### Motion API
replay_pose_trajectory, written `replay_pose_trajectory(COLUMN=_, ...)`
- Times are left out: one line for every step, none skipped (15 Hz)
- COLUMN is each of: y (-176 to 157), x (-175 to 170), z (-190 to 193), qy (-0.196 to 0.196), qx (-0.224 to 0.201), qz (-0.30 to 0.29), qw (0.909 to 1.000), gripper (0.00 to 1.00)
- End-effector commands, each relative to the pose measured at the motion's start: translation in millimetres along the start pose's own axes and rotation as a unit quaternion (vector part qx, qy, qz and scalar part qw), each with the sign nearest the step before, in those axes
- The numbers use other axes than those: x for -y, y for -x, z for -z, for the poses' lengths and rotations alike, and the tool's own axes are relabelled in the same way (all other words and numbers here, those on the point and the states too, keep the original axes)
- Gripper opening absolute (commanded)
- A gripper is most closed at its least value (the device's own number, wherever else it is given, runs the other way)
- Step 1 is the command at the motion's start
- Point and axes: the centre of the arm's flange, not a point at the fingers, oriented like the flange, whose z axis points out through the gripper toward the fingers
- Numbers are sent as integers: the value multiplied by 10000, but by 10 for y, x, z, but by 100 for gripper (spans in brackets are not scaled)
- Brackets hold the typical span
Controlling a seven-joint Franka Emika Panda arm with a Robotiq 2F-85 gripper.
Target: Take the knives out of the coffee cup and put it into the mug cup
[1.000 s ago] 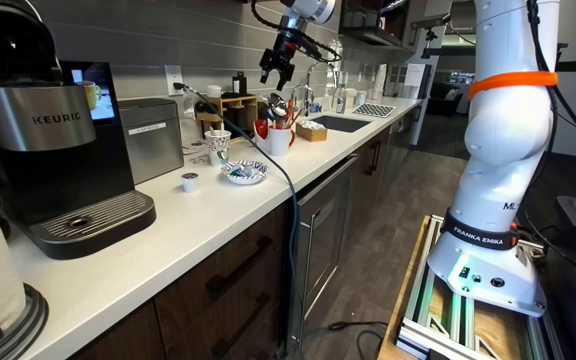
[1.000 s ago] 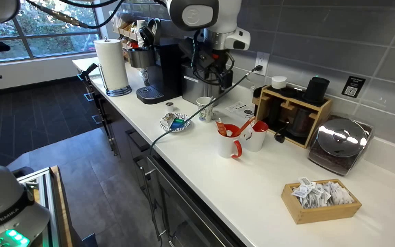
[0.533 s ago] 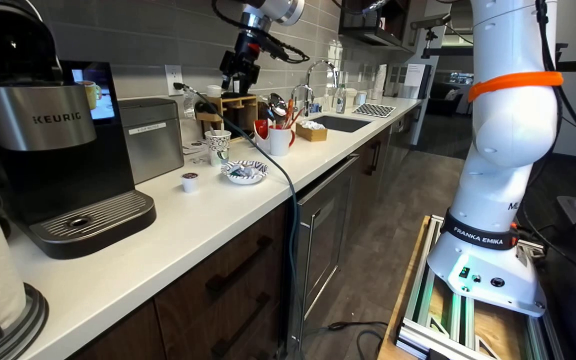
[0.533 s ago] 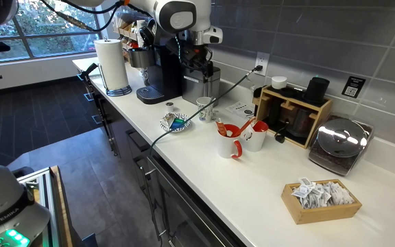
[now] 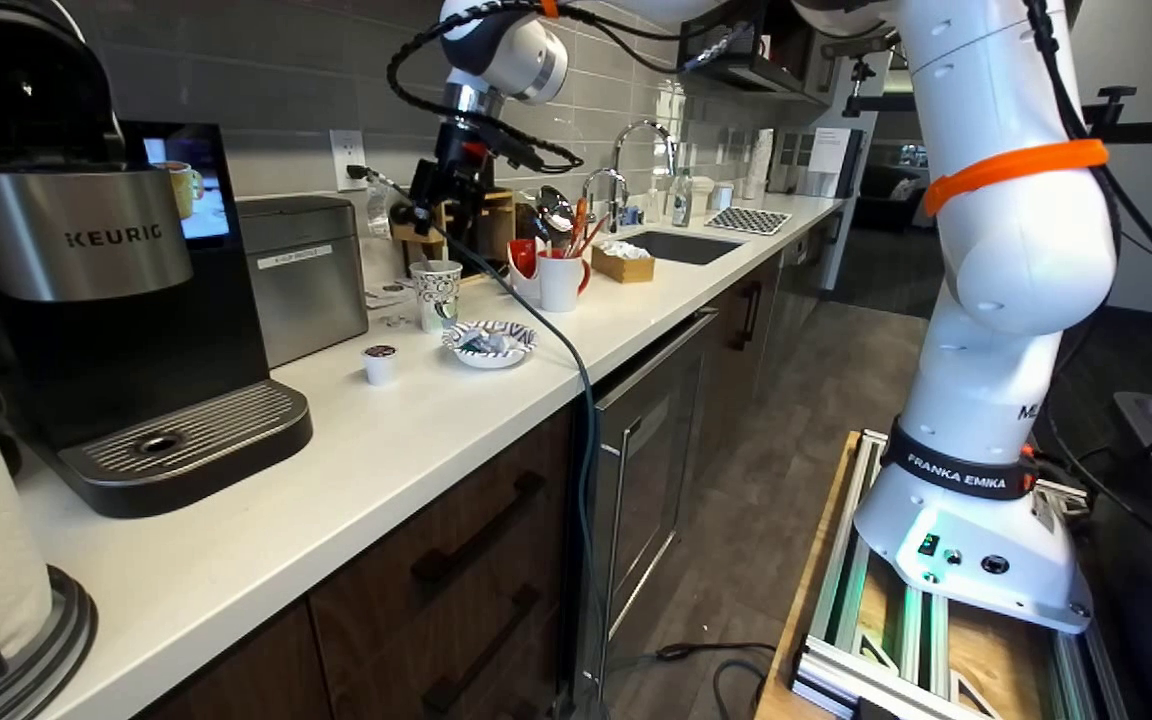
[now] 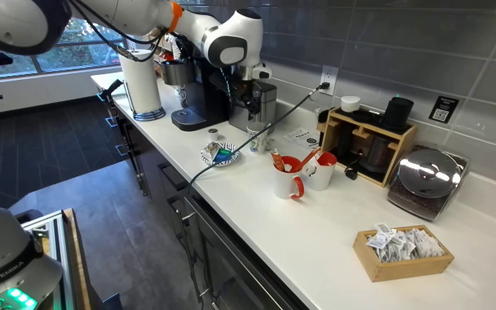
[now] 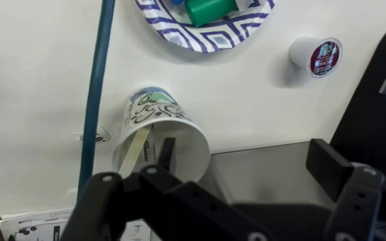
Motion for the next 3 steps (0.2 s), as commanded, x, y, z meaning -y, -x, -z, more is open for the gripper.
replay_pose_trajectory(y=-4, x=-56, z=-40, qy=0, qx=19, qz=-37, qw=10000, gripper=100)
replay_pose_trajectory(y=-9, x=-101, z=-61, qy=1, qx=25, qz=-66, qw=10000, gripper=100)
replay_pose_trajectory(y=-16, x=-128, z=-64, qy=2, qx=20, qz=-82, qw=10000, gripper=100)
